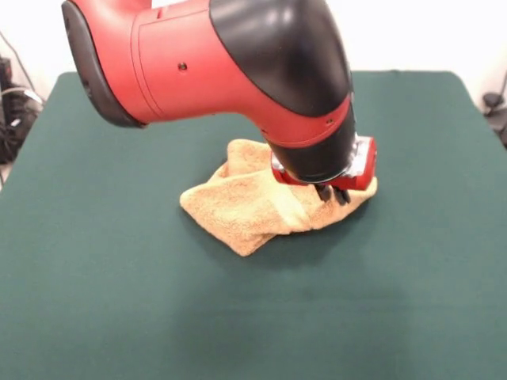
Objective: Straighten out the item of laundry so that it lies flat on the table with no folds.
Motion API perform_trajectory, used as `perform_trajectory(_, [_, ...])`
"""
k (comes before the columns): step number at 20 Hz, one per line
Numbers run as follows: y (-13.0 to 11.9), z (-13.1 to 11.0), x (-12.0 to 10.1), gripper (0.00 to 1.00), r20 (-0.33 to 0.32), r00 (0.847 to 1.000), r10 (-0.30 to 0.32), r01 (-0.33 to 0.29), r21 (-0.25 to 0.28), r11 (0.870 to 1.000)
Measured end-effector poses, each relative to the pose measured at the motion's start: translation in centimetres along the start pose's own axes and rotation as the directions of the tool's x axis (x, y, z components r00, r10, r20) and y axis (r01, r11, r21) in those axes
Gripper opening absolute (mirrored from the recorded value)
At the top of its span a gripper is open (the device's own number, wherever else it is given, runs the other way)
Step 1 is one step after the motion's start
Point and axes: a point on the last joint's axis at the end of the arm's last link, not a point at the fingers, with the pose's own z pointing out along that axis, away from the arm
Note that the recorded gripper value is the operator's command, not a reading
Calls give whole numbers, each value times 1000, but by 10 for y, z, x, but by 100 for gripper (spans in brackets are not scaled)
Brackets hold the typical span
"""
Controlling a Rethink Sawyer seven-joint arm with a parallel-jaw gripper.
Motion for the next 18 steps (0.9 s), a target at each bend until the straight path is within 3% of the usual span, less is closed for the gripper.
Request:
perform_trajectory(11, [-5, -5, 20, 0, -36, 999, -7, 7, 3, 1000])
perform_trajectory(18, [-24, -21, 40, 0, -84, 996, 17, -20, -37, 999])
